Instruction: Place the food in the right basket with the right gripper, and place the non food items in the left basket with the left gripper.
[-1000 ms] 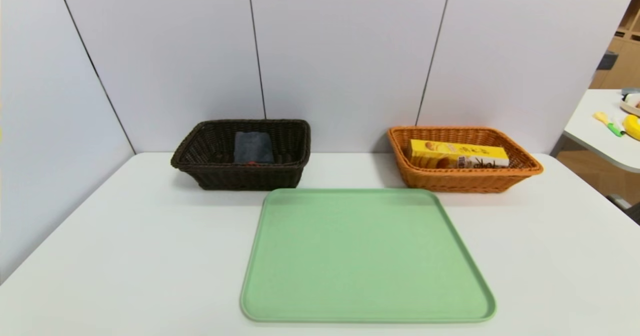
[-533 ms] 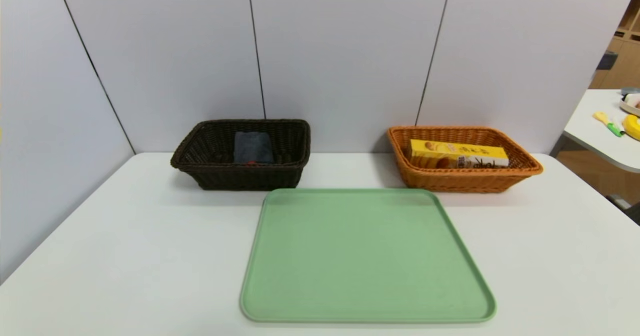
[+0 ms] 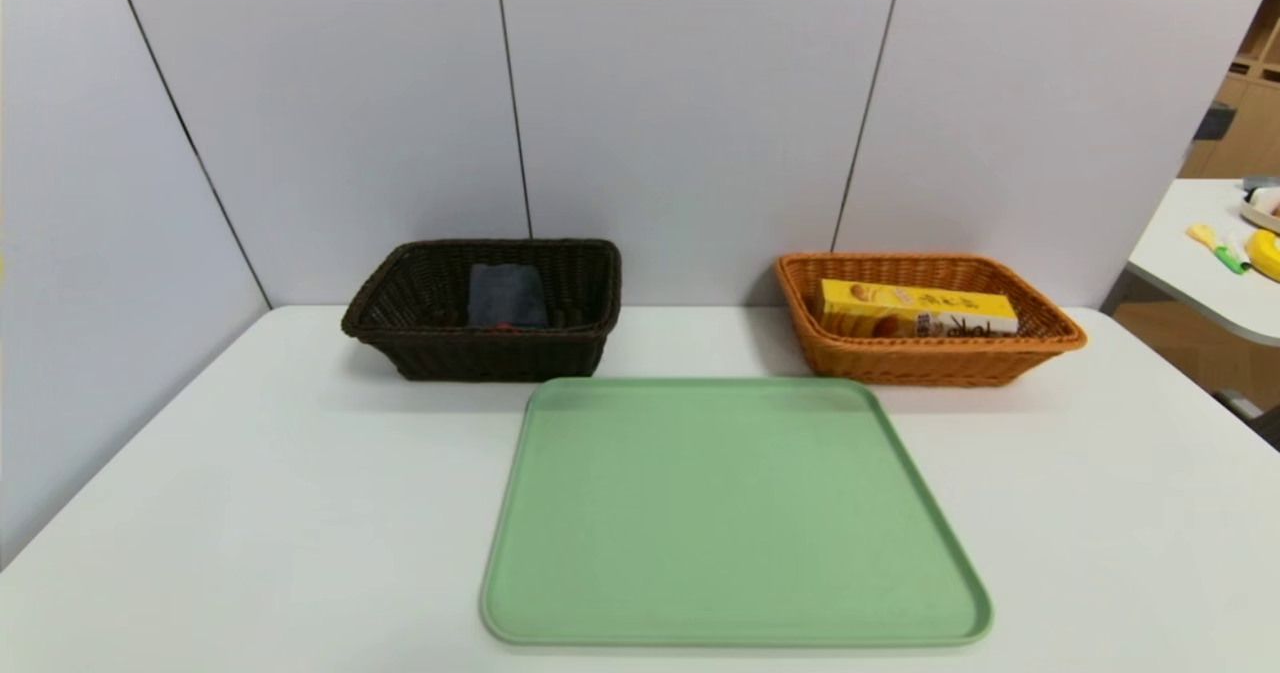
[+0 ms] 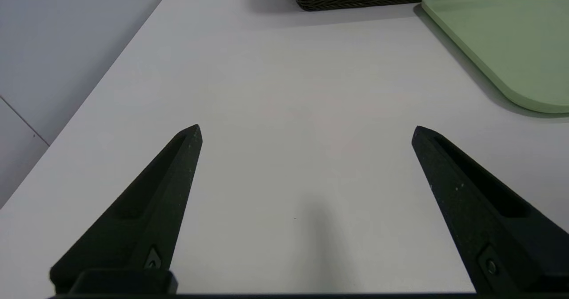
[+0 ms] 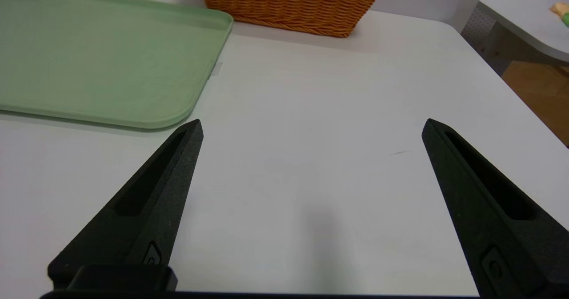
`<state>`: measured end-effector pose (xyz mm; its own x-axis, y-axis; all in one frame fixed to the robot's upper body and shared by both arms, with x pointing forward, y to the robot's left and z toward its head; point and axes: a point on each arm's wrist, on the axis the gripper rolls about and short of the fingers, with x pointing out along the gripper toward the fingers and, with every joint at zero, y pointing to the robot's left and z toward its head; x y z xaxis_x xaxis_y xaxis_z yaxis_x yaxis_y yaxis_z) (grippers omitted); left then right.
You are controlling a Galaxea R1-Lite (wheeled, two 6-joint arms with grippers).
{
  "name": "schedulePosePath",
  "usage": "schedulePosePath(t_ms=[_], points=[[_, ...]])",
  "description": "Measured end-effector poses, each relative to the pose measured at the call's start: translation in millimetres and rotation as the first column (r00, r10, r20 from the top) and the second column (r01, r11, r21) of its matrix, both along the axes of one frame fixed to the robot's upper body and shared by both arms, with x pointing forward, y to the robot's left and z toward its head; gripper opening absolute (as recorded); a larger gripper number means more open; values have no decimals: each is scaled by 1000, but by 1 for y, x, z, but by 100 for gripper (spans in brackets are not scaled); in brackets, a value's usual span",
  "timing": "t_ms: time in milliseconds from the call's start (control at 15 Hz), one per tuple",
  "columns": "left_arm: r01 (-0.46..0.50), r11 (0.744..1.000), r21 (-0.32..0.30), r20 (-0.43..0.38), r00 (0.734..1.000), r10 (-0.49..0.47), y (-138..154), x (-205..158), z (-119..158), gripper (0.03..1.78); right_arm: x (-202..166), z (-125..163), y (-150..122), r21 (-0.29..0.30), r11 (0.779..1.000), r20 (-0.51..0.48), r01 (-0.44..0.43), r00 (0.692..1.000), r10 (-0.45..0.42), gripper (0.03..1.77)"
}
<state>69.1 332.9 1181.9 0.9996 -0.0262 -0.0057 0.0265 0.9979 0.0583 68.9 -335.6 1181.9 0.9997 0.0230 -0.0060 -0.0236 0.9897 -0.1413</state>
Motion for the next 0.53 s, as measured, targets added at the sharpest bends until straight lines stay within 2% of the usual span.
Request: schedulePosePath(t_ms=[533], points=[[0,1000,0,0,1000,0,0,0,0,169,0,0,0,20,1000,-1,4,1000,-4,170]])
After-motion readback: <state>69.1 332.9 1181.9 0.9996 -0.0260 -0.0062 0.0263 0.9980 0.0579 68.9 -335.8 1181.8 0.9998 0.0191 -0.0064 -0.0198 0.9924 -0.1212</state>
